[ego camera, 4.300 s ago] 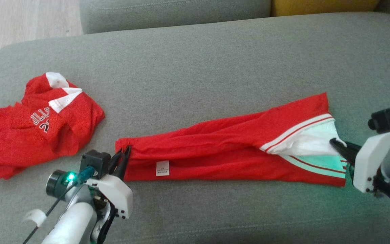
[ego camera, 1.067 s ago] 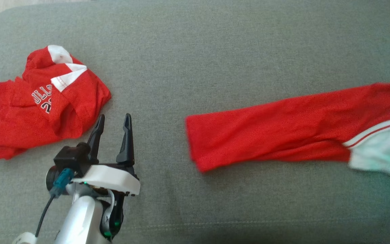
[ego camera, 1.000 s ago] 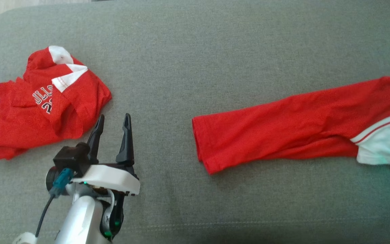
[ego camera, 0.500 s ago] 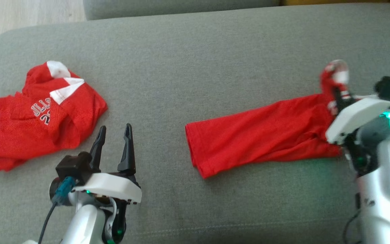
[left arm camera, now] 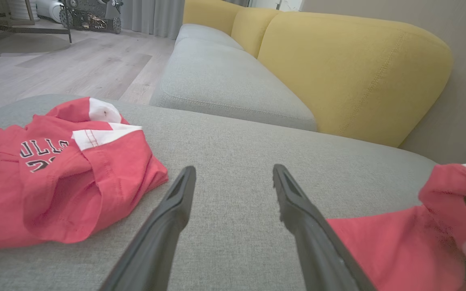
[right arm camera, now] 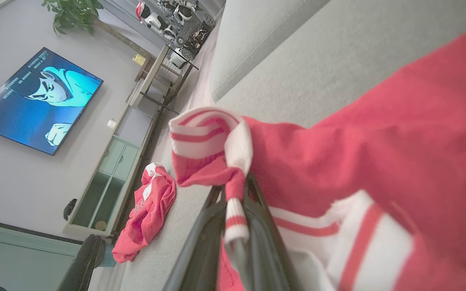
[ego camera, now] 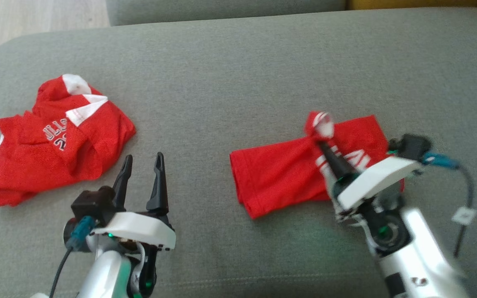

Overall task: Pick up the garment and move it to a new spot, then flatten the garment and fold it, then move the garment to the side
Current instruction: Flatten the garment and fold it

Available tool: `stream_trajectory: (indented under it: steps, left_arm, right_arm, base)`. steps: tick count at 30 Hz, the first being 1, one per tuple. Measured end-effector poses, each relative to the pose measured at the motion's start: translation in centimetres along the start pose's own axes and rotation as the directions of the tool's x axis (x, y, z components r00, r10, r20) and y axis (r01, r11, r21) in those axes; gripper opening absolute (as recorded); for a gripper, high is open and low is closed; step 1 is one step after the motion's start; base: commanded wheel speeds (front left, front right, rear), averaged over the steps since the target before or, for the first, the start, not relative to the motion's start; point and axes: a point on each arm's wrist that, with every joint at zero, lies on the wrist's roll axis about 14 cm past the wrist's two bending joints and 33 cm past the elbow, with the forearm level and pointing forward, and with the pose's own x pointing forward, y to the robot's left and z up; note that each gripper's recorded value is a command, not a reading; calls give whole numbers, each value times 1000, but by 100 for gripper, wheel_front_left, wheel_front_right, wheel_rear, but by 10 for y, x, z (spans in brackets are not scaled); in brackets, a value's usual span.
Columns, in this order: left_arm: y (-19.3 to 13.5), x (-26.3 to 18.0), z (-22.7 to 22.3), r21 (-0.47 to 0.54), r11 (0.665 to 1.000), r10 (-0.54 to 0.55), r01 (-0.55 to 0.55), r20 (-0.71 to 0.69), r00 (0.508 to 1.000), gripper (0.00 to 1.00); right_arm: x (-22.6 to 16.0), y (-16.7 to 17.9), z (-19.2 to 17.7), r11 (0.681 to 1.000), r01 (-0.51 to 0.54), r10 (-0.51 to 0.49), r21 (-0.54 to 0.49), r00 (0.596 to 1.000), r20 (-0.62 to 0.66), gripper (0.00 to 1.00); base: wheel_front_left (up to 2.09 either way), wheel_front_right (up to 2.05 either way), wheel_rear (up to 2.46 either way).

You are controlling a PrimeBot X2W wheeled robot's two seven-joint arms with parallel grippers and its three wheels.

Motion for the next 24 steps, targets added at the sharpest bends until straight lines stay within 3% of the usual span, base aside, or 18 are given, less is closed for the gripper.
stream_trajectory:
  steps: [6,14,15,16,24]
  left_arm:
    - [4,-7,0,1,1000,14,-14,-3,1000,100]
    - [15,-13,-3,-4,999,51,-51,-13,999,100]
    - [17,-14,-3,-3,999,54,-55,-15,998,100]
    - [18,-15,-4,-2,998,58,-58,-17,998,100]
    - [18,-15,-2,0,998,63,-63,-11,998,100]
  right_arm:
    - [22,22,-36,992,-59,65,111,997,-46,0]
    - [49,43,-59,985,-85,99,152,991,-88,0]
    - [51,42,-62,985,-79,93,152,991,-94,25]
    - [52,41,-65,986,-70,86,150,991,-103,100]
    - [55,53,-69,990,-88,101,113,988,-113,100]
  base:
    - [0,0,0]
    - [0,0,0]
    - [0,0,0]
    - [0,0,0]
    - [0,0,0]
